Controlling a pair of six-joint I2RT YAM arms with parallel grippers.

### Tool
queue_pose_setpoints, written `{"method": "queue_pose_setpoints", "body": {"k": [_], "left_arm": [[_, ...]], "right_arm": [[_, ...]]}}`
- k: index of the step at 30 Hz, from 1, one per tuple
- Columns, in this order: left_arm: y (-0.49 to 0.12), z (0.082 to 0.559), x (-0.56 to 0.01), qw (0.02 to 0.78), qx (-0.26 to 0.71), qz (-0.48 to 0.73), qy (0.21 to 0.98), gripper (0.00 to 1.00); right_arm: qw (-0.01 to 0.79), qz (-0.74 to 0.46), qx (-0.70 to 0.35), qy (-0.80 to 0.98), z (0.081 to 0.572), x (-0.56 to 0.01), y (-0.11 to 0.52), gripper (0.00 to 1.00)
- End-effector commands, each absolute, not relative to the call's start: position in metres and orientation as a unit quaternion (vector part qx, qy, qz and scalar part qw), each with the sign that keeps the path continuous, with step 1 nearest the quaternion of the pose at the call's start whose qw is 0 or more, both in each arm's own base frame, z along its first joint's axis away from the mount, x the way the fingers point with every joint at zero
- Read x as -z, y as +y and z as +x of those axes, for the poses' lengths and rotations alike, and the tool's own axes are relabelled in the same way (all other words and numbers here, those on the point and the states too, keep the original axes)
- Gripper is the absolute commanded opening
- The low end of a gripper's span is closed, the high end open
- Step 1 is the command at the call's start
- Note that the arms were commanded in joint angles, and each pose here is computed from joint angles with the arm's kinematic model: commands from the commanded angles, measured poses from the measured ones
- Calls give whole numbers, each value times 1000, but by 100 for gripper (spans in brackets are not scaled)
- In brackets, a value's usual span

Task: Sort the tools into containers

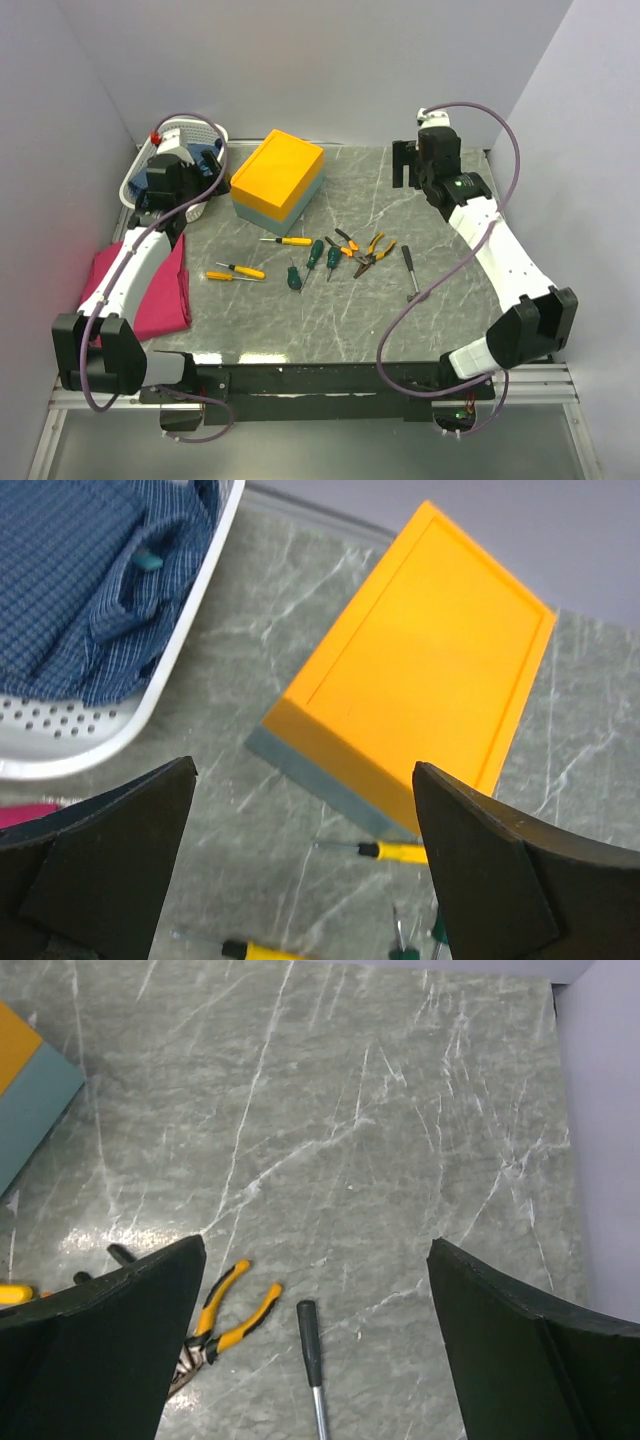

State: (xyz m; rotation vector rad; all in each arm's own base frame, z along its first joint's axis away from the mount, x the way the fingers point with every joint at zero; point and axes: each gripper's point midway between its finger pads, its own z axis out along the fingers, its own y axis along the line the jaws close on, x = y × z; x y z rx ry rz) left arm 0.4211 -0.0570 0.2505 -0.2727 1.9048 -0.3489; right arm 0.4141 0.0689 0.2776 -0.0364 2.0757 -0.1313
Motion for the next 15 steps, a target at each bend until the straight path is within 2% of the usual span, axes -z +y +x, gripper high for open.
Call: {"method": "queue_pose_setpoints", "body": {"k": [1, 8, 9, 12, 13, 14, 15], "left_arm": [[-62, 416, -242, 516, 146, -111, 837, 96], [-66, 409, -235, 494, 149, -91, 852, 99], [-66, 407, -238, 500, 148, -77, 850, 96], [-63, 405, -226, 503, 128, -47, 853, 82], [-64, 402, -216, 494, 125, -31, 860, 69], [-66, 401, -211, 488, 127, -21, 863, 62], [-70, 400, -205, 480, 134, -6, 867, 54]], "right_arm": [[543, -11, 58, 837, 445, -300, 74, 100], [538, -25, -38, 842, 494, -287, 107, 98], [540, -29, -52, 840, 501, -286, 112, 97], [544, -35, -99, 832, 525, -276, 126, 92], [547, -29, -118, 829, 531, -273, 129, 90], [543, -26, -130, 829, 539, -262, 132, 88], [557, -20, -142, 818, 550, -266, 129, 77]]}}
